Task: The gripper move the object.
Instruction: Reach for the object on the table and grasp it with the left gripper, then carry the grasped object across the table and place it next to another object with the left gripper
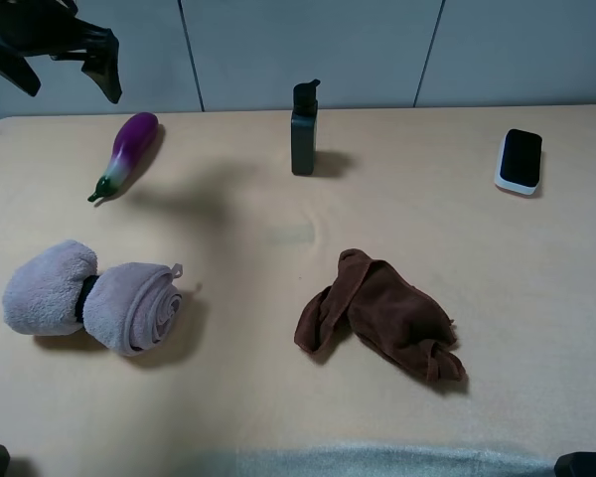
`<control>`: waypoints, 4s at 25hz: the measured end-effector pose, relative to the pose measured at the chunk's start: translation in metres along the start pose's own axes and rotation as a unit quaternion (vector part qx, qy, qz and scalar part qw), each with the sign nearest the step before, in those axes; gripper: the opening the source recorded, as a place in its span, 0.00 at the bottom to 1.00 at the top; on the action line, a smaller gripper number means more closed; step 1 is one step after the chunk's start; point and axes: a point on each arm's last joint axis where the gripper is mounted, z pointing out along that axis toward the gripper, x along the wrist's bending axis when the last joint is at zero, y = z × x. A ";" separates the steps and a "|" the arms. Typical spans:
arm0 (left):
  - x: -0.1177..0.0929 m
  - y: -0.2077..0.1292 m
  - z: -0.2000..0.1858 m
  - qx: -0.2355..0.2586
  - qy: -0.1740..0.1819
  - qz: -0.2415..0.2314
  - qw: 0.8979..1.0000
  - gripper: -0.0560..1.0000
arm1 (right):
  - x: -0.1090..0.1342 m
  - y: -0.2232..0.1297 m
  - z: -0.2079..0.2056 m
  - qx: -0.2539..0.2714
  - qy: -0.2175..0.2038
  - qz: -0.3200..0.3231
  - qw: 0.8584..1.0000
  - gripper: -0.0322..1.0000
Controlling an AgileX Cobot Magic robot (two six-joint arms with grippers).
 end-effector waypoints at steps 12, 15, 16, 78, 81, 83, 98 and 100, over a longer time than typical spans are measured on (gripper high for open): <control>-0.001 0.020 0.053 0.036 0.001 -0.003 0.999 0.98 | 0.000 0.000 0.000 0.000 0.000 0.000 1.000 0.70; -0.001 0.020 0.067 0.048 0.003 -0.008 0.999 0.98 | 0.000 0.000 0.000 0.000 0.000 0.000 1.000 0.70; -0.001 0.020 0.071 0.051 0.003 -0.009 0.999 0.98 | 0.000 0.000 0.000 0.000 0.000 0.000 1.000 0.70; -0.002 0.020 0.163 0.051 0.009 -0.012 0.999 0.50 | 0.000 0.000 0.000 0.000 0.000 0.000 1.000 0.70; -0.002 0.020 0.163 0.051 0.009 -0.012 0.999 0.50 | 0.000 0.000 0.000 0.000 0.000 0.000 1.000 0.70; -0.002 0.020 0.163 0.051 0.009 -0.012 0.999 0.50 | 0.000 0.000 0.000 0.000 0.000 0.000 1.000 0.70; -0.002 0.028 0.145 0.047 0.010 -0.014 0.999 0.50 | 0.000 0.000 0.000 0.000 0.000 0.000 1.000 0.70; -0.002 0.033 0.139 0.048 0.010 -0.014 0.999 0.50 | 0.000 0.000 0.000 0.000 0.000 0.000 1.000 0.70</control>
